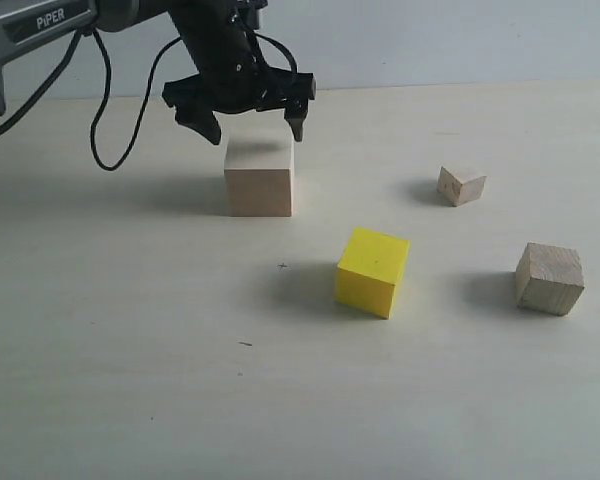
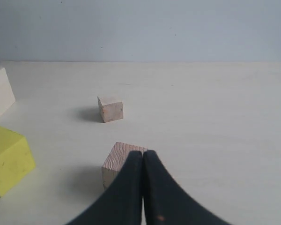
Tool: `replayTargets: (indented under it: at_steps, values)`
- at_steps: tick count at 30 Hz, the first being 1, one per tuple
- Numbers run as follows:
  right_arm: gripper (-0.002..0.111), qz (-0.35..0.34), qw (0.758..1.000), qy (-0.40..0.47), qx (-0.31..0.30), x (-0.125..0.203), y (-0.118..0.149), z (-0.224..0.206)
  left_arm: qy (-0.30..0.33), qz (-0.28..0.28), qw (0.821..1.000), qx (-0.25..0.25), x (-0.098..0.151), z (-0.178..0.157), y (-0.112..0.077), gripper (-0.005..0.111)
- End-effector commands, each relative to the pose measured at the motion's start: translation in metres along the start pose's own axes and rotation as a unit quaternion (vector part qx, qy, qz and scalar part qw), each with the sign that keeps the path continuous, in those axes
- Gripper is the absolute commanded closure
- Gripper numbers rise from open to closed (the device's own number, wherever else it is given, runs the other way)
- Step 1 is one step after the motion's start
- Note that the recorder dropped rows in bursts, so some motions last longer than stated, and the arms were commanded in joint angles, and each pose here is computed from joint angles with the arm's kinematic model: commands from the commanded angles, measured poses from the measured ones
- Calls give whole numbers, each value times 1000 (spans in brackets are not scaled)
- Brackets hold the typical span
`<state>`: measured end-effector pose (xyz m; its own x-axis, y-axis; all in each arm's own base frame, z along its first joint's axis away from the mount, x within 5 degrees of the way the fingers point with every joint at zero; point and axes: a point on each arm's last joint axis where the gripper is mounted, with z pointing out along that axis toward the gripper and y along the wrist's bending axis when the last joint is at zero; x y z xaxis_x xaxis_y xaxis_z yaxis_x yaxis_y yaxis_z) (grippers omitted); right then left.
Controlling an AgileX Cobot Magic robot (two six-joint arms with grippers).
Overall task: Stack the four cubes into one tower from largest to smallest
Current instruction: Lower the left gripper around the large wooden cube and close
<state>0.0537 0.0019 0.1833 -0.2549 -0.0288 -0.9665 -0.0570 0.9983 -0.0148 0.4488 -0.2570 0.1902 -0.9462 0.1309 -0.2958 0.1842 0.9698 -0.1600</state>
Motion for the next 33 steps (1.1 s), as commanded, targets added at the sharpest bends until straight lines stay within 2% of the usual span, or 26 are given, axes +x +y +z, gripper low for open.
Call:
replayTargets:
  at_steps: [1, 7, 23, 26, 30, 33]
  values:
    - [108, -3, 1000, -3, 0, 1, 0, 0, 2, 2, 1000, -1, 2, 4, -6, 2]
    - [108, -3, 1000, -3, 0, 1, 0, 0, -10, 6, 1000, 5, 2, 8, -13, 2]
    - [108, -3, 1000, -10, -1, -1, 0, 0, 24, -11, 1000, -9, 10, 30, -9, 4]
    - [108, -3, 1000, -10, -1, -1, 0, 0, 23, -20, 999, -9, 10, 30, -9, 20]
    - [108, -3, 1000, -10, -1, -1, 0, 0, 26, -14, 1000, -10, 10, 30, -9, 62]
    - [108, -3, 1000, -10, -1, -1, 0, 0, 30, -7, 999, -11, 11, 30, -9, 80]
